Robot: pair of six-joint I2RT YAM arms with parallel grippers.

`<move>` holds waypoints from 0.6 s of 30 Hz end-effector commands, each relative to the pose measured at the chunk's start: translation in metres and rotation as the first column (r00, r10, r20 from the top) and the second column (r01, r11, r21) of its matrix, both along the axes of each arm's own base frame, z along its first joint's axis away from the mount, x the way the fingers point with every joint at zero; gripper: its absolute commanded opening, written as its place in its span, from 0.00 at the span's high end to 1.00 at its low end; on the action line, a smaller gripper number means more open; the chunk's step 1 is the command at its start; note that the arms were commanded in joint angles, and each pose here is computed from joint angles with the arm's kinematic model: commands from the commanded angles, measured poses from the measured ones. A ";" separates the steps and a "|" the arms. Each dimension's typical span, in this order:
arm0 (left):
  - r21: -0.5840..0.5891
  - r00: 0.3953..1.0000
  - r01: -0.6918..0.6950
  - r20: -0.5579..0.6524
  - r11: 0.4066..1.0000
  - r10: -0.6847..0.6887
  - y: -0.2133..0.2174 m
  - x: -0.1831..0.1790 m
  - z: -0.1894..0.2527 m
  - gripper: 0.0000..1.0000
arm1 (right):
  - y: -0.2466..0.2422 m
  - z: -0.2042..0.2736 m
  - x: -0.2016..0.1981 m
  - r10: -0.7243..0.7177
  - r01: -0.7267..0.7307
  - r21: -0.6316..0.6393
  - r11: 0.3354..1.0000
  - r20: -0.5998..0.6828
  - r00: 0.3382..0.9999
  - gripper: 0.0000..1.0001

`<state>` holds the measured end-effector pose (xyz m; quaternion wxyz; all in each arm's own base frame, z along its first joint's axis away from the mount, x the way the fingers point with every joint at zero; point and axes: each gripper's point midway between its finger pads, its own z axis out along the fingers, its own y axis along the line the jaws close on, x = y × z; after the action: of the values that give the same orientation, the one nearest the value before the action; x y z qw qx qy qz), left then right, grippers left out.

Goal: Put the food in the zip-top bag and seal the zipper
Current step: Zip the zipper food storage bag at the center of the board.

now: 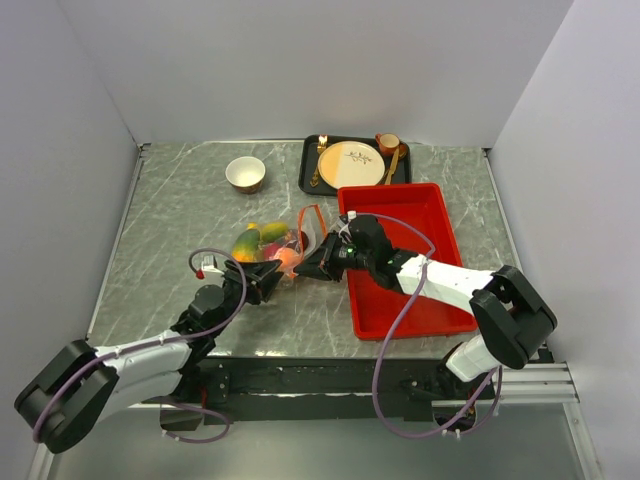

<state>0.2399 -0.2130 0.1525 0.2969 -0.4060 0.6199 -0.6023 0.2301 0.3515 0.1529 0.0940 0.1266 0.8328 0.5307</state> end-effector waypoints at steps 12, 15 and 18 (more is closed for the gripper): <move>-0.078 0.995 0.097 -0.021 0.992 -0.099 -0.016 -0.012 0.007 0.42 | 0.004 0.016 -0.003 0.027 -0.029 0.040 0.999 0.054 0.998 0.96; -0.081 0.994 0.103 -0.019 0.991 -0.105 -0.018 -0.011 0.008 0.43 | 0.005 0.015 -0.004 0.036 -0.038 0.038 0.999 0.048 0.998 0.96; -0.081 0.993 0.118 -0.023 0.990 -0.120 -0.023 -0.009 0.007 0.47 | 0.005 0.014 -0.005 0.043 -0.044 0.027 0.999 0.054 0.998 0.96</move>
<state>0.2308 -0.2262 0.1435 0.2451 -0.4065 0.6333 -0.6112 0.2289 0.3516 0.1528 0.0933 0.1215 0.8333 0.5312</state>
